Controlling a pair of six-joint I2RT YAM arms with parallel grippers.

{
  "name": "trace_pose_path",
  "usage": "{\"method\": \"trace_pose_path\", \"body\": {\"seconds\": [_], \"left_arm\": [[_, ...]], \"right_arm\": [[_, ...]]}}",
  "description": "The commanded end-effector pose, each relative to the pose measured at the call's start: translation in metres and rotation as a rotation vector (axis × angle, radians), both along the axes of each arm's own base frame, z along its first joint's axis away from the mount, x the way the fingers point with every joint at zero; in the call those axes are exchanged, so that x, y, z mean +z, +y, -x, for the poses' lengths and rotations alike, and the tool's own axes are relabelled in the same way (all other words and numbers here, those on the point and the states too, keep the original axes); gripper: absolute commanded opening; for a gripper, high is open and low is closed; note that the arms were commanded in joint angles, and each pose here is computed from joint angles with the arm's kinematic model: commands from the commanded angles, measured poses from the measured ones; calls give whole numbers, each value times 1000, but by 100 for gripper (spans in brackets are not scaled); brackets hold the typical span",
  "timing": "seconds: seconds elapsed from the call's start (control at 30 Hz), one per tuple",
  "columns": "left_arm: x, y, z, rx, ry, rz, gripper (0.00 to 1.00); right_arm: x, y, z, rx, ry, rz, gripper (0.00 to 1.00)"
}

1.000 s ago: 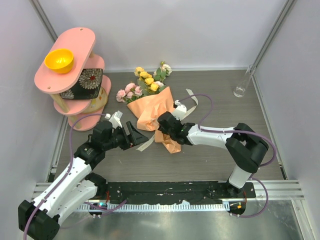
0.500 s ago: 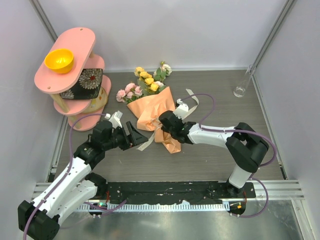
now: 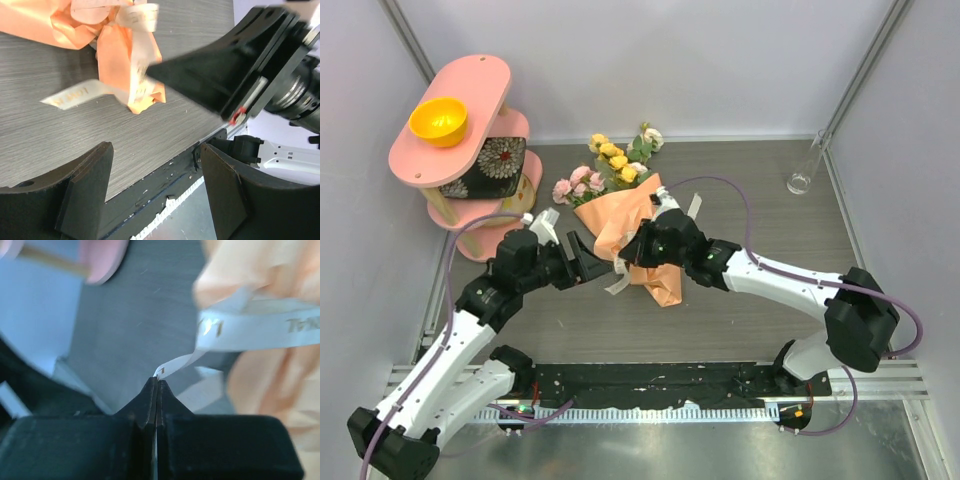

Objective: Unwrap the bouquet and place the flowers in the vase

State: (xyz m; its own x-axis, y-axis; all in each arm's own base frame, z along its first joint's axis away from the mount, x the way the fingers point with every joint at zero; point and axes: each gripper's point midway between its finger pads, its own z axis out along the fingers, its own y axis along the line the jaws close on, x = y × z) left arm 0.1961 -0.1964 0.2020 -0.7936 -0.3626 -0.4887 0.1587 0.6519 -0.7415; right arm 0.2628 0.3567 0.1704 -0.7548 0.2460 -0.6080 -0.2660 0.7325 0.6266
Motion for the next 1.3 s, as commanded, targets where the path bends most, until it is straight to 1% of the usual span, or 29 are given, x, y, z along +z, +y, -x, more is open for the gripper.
{"method": "trace_pose_path", "body": {"seconds": [0.0, 0.03, 0.07, 0.13, 0.17, 0.2, 0.3, 0.33, 0.4, 0.43, 0.47, 0.5, 0.53, 0.6, 0.63, 0.67, 0.7, 0.73, 0.77, 0.8, 0.83, 0.87, 0.9, 1.0, 1.03, 1.1, 1.13, 1.2, 1.27], "left_arm": [[51, 13, -3, 37, -128, -36, 75], [60, 17, -2, 46, -148, -43, 75], [83, 21, -1, 60, -199, -37, 75], [93, 35, 3, 91, -229, -89, 75], [110, 40, 5, 109, -268, -90, 75], [112, 47, 9, 119, -280, -112, 76], [128, 61, 11, 174, -332, -127, 78], [130, 61, 11, 177, -337, -127, 78], [128, 58, 11, 161, -319, -129, 79], [127, 55, 11, 146, -306, -126, 79], [124, 49, 13, 112, -286, -117, 79], [122, 45, 13, 94, -271, -112, 79], [112, 39, 11, 73, -233, -114, 79], [103, 29, 8, 39, -205, -93, 79], [85, 24, 4, 36, -148, -92, 80], [75, 18, 1, 29, -116, -80, 80], [77, 6, -1, -13, -123, -30, 79], [55, -1, -4, -34, -79, -22, 66], [53, -13, -13, -51, -75, 26, 61], [46, -19, -15, -68, -58, 45, 59], [27, -21, -19, -57, -17, 39, 59], [20, -25, -27, -45, -12, 43, 59], [12, -25, -32, -23, -1, 32, 59], [-19, -30, -37, -28, 61, 17, 59], [-27, -30, -38, -27, 82, 7, 59], [-53, -31, -36, -27, 148, -17, 59], [-61, -32, -37, -20, 159, -22, 60], [-81, -29, -33, 0, 201, -39, 62], [-90, -26, -37, 34, 192, -36, 62]], "right_arm": [[40, 49, 69, 461, -9, -201, 1], [46, 56, 84, 540, -18, -231, 1], [49, 65, 100, 602, -68, -238, 1], [51, 76, 113, 657, -117, -245, 1], [52, 82, 118, 673, -131, -251, 1], [50, 89, 127, 694, -130, -257, 2], [35, 107, 133, 719, -113, -264, 5], [17, 107, 130, 707, -68, -209, 12], [11, 101, 105, 614, -109, -110, 21], [-2, 87, 94, 561, -87, -28, 36], [5, 75, 81, 500, -114, 1, 43], [6, 64, 72, 470, -112, 17, 45], [3, 38, 46, 381, -76, 35, 50], [3, 1, 27, 294, -59, 22, 57], [-3, -23, 8, 242, -65, 57, 62], [-8, -38, -1, 222, -66, 93, 65], [-15, -45, -4, 252, -71, 132, 66], [-29, -57, -3, 274, -41, 210, 66], [-29, -62, -14, 320, -109, 290, 66], [-44, -67, -18, 336, -94, 361, 66], [-54, -74, -21, 338, -83, 428, 65], [-54, -74, -26, 380, -130, 463, 65], [-61, -73, -29, 384, -129, 480, 64], [-55, -61, -43, 378, -205, 465, 63], [-52, -60, -48, 357, -230, 485, 63], [-46, -45, -43, 408, -316, 520, 63], [-44, -45, -49, 376, -354, 579, 64], [-45, -33, -44, 411, -396, 642, 64], [-47, -27, -55, 386, -416, 709, 64]]}}
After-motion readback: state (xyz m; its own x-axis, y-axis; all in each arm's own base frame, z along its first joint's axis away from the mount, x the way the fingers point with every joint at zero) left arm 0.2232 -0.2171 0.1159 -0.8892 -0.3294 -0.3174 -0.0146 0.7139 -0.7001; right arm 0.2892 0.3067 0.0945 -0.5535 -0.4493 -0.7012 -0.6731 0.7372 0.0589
